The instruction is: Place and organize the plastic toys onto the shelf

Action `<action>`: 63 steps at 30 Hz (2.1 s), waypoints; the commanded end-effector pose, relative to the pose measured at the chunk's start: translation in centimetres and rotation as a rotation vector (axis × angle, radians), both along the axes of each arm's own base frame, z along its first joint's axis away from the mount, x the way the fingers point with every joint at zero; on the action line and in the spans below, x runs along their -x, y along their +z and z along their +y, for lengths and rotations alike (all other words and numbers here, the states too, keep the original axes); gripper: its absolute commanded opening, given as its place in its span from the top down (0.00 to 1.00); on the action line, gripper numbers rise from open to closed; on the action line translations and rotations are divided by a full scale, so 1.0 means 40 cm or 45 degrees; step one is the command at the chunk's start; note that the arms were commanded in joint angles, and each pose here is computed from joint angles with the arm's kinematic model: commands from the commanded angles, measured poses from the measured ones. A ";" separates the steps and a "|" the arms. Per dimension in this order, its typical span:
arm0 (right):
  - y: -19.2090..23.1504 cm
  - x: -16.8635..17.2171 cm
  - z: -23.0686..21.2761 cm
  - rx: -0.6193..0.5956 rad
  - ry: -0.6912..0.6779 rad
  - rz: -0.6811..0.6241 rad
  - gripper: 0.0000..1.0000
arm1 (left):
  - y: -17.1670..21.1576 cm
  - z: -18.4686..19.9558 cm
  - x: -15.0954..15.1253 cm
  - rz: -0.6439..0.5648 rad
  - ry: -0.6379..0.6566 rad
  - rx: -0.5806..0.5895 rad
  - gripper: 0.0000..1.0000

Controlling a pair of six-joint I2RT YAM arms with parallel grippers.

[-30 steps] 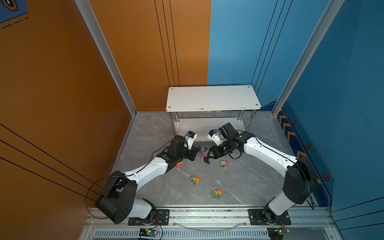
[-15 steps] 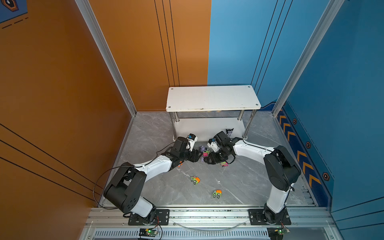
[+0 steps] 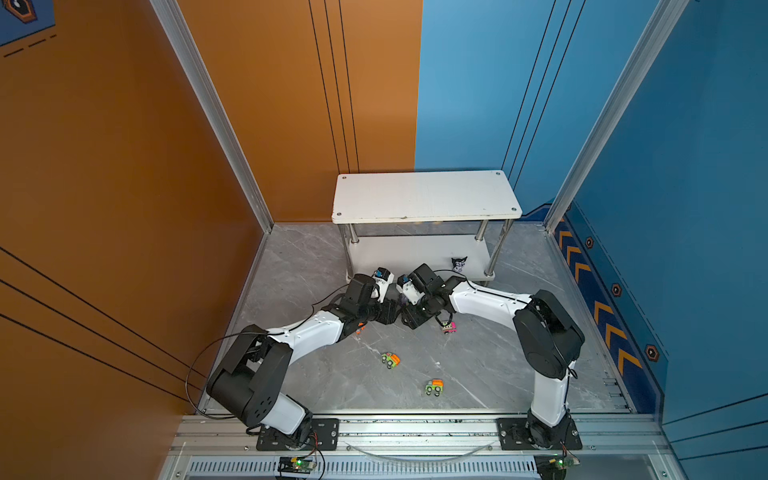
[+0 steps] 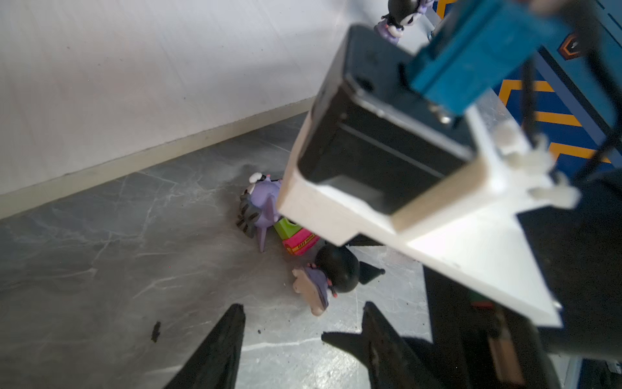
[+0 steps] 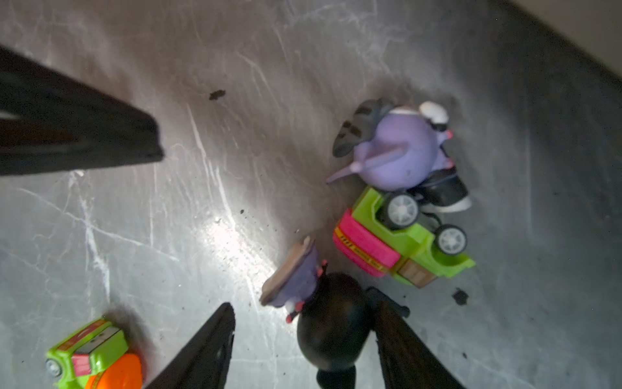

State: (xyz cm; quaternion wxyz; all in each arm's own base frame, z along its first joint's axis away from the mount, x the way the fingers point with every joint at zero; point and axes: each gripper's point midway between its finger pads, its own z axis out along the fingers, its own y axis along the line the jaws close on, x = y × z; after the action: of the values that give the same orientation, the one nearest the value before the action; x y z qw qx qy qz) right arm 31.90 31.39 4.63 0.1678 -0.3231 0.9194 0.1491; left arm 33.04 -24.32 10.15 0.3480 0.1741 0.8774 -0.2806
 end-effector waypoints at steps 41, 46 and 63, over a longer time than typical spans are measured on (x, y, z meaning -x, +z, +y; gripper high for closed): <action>0.064 0.024 -0.055 0.204 0.022 -0.046 0.91 | 0.015 0.055 0.011 0.005 0.054 0.063 0.34; 0.088 0.085 -0.133 0.564 0.118 0.017 0.93 | 0.025 0.062 0.008 -0.011 0.073 0.067 0.35; 0.068 0.235 -0.189 1.162 0.399 0.202 0.98 | 0.062 0.171 0.013 -0.091 0.268 0.003 0.35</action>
State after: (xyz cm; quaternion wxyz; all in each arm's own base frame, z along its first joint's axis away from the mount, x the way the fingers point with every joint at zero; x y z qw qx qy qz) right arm 23.79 25.01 6.47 -0.0479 -0.4725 0.8566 -0.2017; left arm 32.64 -19.01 13.03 0.4038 0.1130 0.8701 -0.2591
